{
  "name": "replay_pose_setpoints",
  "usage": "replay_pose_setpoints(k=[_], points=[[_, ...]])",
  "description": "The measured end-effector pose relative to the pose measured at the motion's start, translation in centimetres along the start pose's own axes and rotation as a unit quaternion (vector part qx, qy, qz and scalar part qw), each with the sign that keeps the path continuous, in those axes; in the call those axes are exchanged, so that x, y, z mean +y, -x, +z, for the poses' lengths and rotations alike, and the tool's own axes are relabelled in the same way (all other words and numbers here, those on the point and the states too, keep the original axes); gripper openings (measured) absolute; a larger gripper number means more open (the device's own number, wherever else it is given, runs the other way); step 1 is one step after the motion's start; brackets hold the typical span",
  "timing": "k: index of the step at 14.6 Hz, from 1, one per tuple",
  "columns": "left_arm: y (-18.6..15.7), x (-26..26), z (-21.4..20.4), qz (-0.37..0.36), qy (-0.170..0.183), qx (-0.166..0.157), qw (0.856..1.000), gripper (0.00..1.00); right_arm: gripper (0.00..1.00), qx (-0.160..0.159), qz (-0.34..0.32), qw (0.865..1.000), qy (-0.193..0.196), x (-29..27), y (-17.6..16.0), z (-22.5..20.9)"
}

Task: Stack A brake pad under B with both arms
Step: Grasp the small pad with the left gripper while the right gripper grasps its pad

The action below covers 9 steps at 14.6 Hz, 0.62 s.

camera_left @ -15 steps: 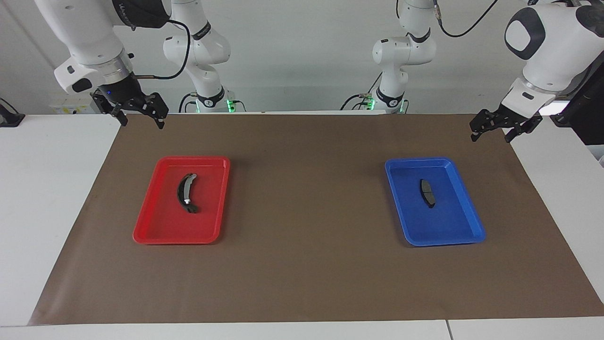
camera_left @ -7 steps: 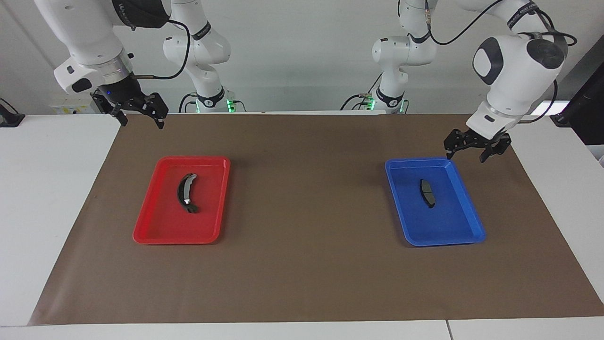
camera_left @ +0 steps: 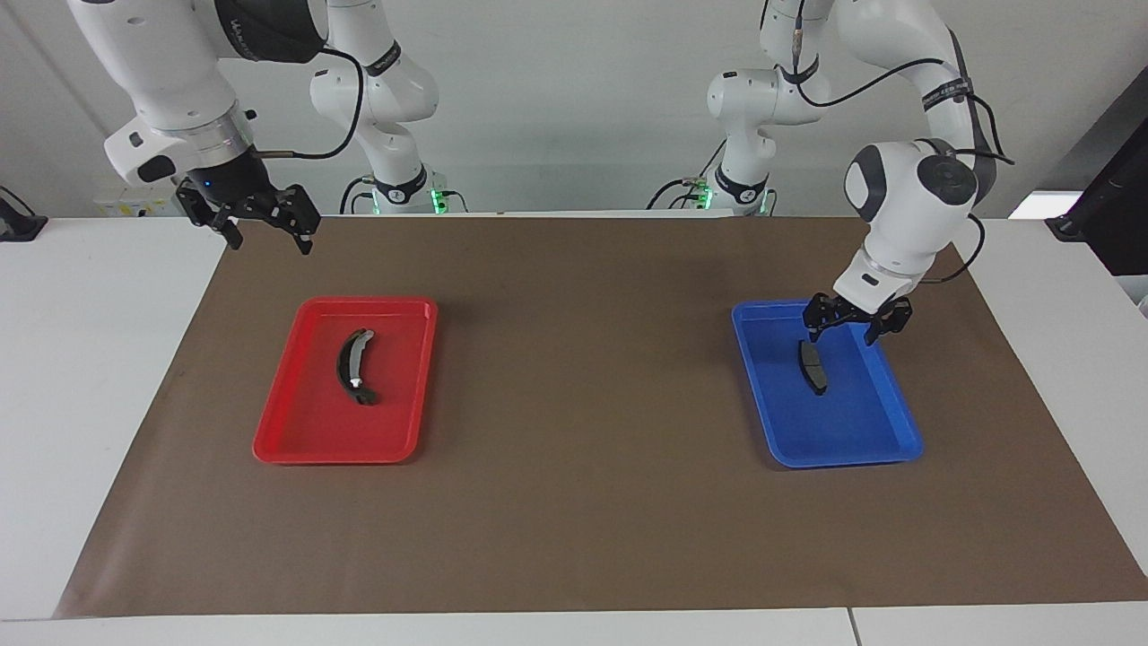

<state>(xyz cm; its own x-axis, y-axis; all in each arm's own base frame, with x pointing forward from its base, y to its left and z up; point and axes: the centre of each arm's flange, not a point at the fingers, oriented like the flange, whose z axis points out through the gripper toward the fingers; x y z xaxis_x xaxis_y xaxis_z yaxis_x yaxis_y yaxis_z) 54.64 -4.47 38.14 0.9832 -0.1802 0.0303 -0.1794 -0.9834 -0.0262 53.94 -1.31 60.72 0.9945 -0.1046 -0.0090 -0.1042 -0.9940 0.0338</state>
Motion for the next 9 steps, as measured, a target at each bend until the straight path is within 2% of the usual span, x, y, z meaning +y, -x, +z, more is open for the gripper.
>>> replay_pose_setpoints(k=[3, 4, 7, 9], points=[[0.7, 0.4, 3.9, -0.002, 0.0, 0.003, 1.0, 0.92, 1.0, -0.009, 0.0, 1.0, 0.0, -0.2, -1.8, 2.3], [1.1, 0.5, 5.0, -0.002, 0.0, 0.0, 1.0, 0.88, 1.0, -0.009, 0.0, 1.0, -0.004, -0.4, -3.0, 3.8], [1.7, 0.2, 6.8, -0.006, 0.0, -0.009, 1.0, 0.84, 1.0, 0.0, -0.012, 1.0, -0.01, -1.7, -6.5, 9.6], [1.8, 0.2, 7.7, -0.007, 0.0, -0.015, 1.0, 0.79, 1.0, 0.013, -0.033, 0.999, -0.011, -2.3, -6.9, 14.6]])
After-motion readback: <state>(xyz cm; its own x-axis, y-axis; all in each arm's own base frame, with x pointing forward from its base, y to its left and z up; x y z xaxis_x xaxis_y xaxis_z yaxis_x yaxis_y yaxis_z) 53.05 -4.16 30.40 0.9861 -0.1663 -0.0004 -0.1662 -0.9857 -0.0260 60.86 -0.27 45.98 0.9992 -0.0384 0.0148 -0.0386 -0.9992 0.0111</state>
